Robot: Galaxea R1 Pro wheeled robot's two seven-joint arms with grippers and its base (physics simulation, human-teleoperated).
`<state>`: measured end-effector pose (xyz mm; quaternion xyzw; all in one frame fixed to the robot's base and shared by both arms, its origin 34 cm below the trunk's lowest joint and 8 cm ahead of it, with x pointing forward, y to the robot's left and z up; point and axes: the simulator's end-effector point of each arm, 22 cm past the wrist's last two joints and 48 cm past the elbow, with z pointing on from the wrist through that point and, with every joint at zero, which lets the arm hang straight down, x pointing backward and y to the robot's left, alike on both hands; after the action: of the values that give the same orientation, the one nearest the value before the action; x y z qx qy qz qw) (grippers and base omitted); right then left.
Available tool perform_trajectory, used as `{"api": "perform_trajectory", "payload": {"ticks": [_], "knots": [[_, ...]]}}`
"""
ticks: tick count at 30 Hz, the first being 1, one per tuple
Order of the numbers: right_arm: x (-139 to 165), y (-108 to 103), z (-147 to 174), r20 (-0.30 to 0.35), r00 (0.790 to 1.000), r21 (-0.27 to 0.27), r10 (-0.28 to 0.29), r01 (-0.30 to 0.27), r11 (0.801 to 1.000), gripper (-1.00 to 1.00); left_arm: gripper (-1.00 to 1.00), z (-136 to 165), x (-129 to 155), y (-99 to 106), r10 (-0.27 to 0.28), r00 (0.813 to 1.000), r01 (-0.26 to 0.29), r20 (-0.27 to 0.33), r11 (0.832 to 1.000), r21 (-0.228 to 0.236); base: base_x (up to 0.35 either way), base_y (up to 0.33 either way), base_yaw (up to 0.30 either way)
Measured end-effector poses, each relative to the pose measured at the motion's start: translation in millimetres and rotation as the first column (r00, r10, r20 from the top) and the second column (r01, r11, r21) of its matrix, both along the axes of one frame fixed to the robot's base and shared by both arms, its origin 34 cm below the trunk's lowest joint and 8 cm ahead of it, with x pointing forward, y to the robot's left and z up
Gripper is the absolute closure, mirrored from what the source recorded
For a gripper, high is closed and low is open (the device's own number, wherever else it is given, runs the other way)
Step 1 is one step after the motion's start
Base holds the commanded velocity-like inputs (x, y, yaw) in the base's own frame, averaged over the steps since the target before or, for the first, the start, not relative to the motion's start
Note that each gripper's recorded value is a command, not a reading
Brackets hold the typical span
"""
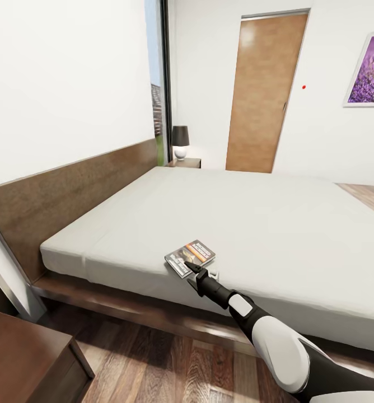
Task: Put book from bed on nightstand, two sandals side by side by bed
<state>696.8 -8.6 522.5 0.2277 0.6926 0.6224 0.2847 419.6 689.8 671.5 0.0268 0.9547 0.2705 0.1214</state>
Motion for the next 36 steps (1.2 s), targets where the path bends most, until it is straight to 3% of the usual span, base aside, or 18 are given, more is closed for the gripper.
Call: {"api": "perform_trajectory", "payload": {"ticks": [18,25,36], "knots": [[0,0,0,0.001,1.000,0.002,0.002,-0.002,1.000,-1.00,-1.00,-1,0,0,0.000,1.000,0.000,0.000,1.000,-0.001,0.000,0.001,0.000],[7,-8,-1,-0.004,0.999,-0.018,-0.043,0.043,0.999,-1.00,-1.00,1,-1,0,0.000,1.000,0.000,0.004,1.000,-0.001,0.000,0.082,0.000],[9,-10,-1,-0.001,0.999,-0.015,-0.051,0.051,0.999,-1.00,-1.00,0,0,0,0.000,1.000,0.000,0.001,1.000,-0.001,0.000,0.023,0.000]]}}
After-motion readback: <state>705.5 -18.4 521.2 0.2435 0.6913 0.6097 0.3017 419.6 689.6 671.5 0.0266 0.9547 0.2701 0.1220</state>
